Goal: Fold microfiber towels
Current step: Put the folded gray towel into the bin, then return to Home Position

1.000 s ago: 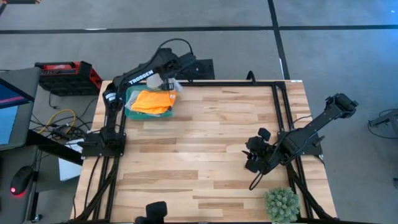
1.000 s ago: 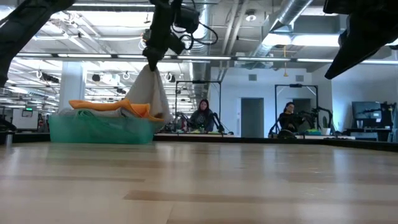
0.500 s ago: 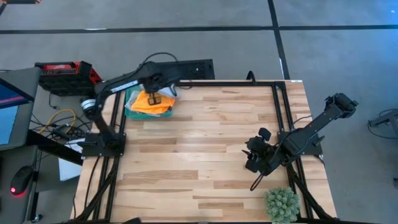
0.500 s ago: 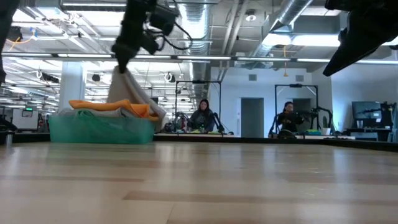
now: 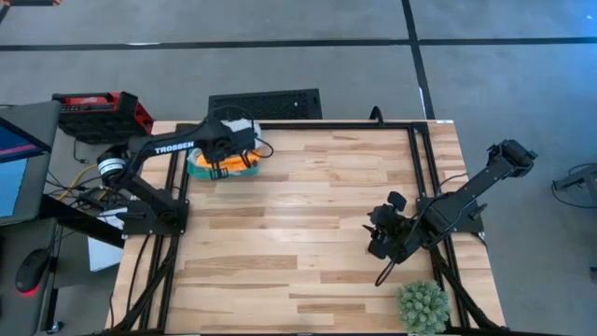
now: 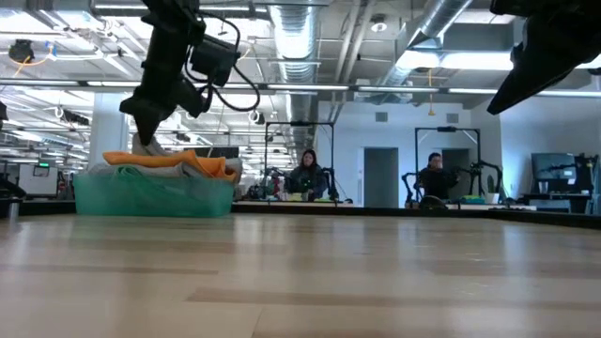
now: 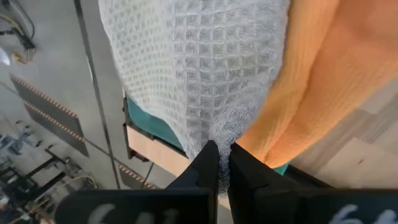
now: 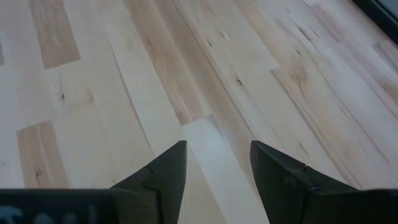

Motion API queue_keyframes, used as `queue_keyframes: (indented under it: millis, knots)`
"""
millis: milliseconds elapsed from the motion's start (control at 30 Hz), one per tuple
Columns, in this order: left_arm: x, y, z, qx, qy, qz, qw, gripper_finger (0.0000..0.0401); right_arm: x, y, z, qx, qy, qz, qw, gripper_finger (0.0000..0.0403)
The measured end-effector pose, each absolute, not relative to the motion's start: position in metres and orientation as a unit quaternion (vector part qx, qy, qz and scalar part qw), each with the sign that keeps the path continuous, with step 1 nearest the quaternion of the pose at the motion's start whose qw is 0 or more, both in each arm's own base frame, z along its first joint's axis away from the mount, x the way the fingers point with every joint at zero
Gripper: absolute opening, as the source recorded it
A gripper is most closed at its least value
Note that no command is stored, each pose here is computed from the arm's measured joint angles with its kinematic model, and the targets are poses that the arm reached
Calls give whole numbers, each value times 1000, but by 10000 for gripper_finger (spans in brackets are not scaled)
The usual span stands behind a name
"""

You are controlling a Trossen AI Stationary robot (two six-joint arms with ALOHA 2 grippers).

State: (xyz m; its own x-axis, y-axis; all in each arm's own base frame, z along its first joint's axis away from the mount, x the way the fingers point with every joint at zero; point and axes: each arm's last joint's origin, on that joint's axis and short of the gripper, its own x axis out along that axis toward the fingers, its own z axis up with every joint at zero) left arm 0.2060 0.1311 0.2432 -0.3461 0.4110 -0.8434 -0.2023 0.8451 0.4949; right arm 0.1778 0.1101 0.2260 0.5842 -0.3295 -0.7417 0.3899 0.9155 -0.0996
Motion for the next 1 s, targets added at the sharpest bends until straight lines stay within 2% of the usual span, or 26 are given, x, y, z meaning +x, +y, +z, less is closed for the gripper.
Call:
queue_keyframes:
  millis: [133,400,600,767,900,1000]
  knots:
    - [204,130,238,64,779,275,560,9,178,110,226,37,409,-202,889,200]
    - [204,130,238,53,776,276,564,54,178,110,226,27,410,-196,891,200]
    - [203,130,239,57,772,301,556,113,178,110,226,27,410,-196,891,200]
    - [196,128,244,71,792,320,515,159,178,110,226,21,411,-193,891,200]
    - [195,127,256,50,788,340,511,171,182,113,238,13,403,-177,898,200]
    - [201,125,267,37,775,335,534,170,186,116,251,5,394,-162,905,200]
